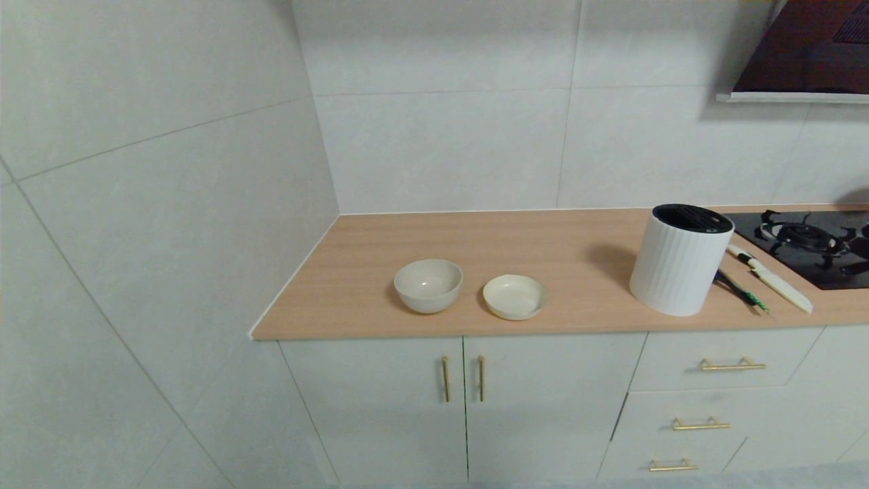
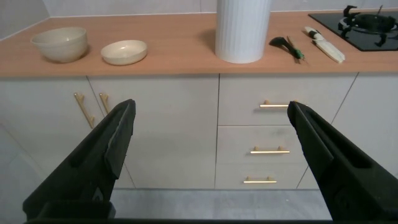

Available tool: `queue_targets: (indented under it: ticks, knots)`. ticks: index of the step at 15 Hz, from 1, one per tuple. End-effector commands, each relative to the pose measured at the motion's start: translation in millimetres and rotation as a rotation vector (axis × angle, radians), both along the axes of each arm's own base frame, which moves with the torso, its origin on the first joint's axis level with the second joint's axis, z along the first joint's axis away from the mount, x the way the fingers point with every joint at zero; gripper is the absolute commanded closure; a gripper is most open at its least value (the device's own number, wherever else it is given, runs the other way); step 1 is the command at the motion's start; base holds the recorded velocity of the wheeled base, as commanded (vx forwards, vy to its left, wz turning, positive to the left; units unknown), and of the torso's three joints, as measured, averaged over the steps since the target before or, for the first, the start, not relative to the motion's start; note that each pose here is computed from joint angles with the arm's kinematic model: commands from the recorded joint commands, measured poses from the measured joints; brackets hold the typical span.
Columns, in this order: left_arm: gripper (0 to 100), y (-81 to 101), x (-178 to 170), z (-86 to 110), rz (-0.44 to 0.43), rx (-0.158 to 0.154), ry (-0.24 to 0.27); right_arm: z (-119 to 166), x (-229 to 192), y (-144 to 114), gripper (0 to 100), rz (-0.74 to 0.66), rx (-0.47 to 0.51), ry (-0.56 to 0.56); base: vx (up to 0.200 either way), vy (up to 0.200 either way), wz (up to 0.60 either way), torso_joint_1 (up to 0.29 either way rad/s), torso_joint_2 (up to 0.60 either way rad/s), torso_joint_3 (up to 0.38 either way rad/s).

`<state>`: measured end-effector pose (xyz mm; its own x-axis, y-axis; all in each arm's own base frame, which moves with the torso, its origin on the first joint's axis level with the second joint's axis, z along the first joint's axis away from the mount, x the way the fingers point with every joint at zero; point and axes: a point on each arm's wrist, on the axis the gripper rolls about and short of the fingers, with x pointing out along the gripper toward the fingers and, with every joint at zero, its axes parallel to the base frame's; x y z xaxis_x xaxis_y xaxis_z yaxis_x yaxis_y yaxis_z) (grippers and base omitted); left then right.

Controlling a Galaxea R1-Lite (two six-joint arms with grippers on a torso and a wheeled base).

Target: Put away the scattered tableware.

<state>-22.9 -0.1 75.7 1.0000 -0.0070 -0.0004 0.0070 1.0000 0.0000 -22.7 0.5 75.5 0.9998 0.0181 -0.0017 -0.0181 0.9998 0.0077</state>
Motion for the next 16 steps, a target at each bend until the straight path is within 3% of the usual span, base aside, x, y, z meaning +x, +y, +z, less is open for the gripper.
queue_targets:
  ticks: [1,6,16]
  knots:
    - [0,0.0,0.0,0.1,-0.001,0.000,0.000,0.0,0.0,0.0,0,0.000,0.000,0.000,0.000,0.000,0.00,0.000,0.00,0.000]
    - [0,0.0,0.0,0.1,0.001,0.000,0.000,0.0,0.0,0.0,0,0.000,0.000,0.000,0.000,0.000,0.00,-0.106,0.22,0.124]
    - [0,0.0,0.0,0.1,-0.001,0.000,0.000,0.0,0.0,0.0,0,0.000,0.000,0.000,0.000,0.000,0.00,-0.237,0.54,0.293]
